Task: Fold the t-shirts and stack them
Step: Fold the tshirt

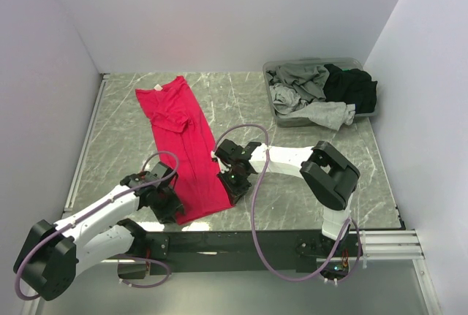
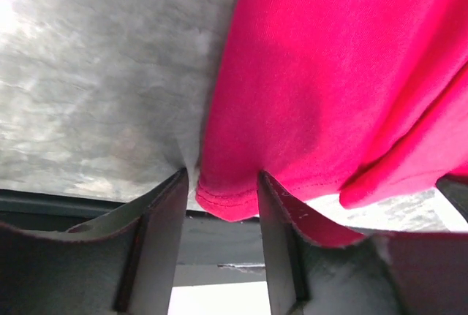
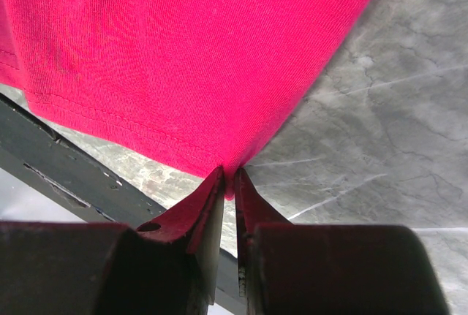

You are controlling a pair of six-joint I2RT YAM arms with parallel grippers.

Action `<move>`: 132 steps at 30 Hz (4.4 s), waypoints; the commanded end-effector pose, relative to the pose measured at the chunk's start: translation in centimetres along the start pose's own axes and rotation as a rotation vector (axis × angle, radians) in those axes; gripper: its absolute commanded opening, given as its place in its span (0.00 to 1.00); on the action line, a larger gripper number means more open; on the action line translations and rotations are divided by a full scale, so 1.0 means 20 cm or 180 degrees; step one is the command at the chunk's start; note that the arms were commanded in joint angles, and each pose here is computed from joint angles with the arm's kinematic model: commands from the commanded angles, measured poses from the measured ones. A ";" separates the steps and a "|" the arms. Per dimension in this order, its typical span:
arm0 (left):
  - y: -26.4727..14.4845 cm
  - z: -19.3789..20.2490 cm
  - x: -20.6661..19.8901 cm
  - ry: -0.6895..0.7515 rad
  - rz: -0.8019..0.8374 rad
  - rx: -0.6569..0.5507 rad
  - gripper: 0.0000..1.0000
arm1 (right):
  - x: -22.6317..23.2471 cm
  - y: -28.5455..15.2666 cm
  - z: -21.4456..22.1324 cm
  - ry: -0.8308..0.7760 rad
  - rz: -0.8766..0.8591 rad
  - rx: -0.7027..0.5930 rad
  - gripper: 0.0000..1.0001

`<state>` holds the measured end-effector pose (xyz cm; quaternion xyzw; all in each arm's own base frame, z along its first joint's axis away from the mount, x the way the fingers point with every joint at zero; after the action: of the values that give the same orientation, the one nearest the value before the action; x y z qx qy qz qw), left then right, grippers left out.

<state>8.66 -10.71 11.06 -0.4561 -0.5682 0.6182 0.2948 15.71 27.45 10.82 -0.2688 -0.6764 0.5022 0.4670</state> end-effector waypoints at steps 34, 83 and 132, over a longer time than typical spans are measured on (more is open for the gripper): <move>0.02 0.08 0.03 -0.0135 -0.0296 0.0002 0.23 | 0.00 0.04 0.00 -0.0060 0.0028 0.0082 0.01; -0.37 -0.22 -0.18 -0.0039 0.0014 -0.0937 0.00 | 0.13 -0.44 -0.36 0.0039 0.0170 -0.0537 0.00; -0.21 -1.35 -0.11 -0.0864 0.0697 -0.1832 0.00 | 0.06 -0.37 -1.43 0.0257 -0.0373 -0.2266 0.00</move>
<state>31.20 -0.61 16.03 -0.4644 -0.7016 0.5397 0.0289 40.25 37.48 18.24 -0.3928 -0.7814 0.2474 0.4170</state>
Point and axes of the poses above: each gripper's point midway between its finger pads, its own y axis out along the fingers, its own x axis along the line the jaws close on, z = x × y, the point moved 10 cm from there along -y, back along the fingers, and after that the axes turned 9 degrees about y, right-handed, at the moved point
